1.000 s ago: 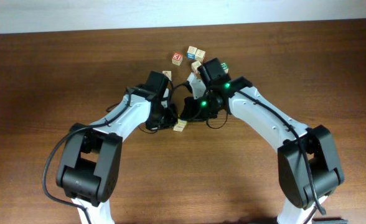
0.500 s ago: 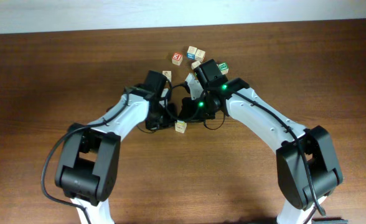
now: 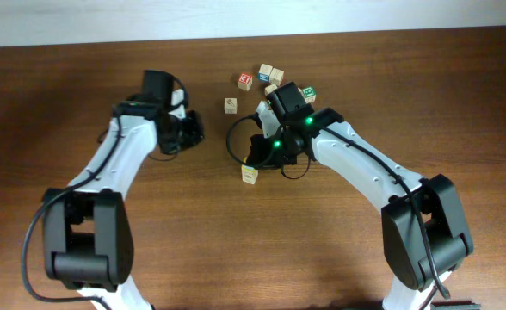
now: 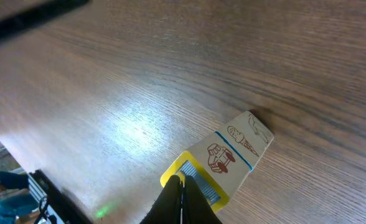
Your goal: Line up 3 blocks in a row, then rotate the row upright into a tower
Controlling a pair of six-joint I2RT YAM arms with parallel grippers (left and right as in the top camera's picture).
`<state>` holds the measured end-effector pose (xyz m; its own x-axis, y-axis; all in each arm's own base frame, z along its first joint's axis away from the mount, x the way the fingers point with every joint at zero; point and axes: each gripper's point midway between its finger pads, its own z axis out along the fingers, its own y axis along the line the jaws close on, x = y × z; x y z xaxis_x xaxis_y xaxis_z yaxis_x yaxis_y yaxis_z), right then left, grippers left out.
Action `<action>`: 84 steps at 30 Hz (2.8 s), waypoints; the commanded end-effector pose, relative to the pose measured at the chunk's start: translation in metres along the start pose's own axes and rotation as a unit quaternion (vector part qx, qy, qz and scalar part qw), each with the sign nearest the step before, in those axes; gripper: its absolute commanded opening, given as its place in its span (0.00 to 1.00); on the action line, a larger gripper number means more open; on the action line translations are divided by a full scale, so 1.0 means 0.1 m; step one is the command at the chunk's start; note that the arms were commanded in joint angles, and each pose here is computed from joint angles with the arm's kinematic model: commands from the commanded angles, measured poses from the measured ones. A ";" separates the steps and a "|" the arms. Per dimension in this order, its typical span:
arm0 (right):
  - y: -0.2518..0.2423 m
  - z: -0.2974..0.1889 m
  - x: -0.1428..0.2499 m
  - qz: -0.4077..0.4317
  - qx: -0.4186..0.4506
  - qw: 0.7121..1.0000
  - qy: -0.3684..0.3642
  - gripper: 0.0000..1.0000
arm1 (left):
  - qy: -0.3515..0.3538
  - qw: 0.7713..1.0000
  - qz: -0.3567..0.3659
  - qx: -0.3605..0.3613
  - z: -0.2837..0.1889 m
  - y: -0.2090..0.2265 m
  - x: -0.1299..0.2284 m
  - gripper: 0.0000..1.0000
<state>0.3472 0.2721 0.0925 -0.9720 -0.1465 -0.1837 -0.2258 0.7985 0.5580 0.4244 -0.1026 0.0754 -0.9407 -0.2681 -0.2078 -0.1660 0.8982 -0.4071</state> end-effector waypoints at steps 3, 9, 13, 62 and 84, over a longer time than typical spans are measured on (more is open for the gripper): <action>0.02 -0.12 -0.19 -0.024 0.035 0.999 -0.018 0.06 | -0.032 0.999 0.006 -0.004 -0.20 0.13 -0.20 0.00; 0.10 -0.20 -0.25 -0.031 0.032 0.999 -0.025 0.06 | -0.034 0.999 0.011 -0.004 -0.20 0.13 -0.21 0.00; 0.19 -0.39 -0.36 -0.048 0.031 0.998 -0.038 0.11 | -0.043 0.999 0.018 -0.007 -0.23 0.13 -0.25 0.00; -0.68 -3.66 0.47 -0.042 0.320 0.844 -0.428 0.98 | -0.203 0.966 0.158 -0.028 -1.65 -0.25 -0.60 0.99; -1.47 -2.25 1.25 -0.121 0.263 0.737 -0.611 0.98 | -0.203 0.966 0.158 -0.028 -1.65 -0.25 -0.60 0.99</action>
<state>0.2442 0.0053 0.1816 -0.0579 0.0583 -0.9966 -0.0141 0.9981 0.0592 0.4357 -0.0550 0.2459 -0.7563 -0.0938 -0.6474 0.0792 0.9693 -0.2330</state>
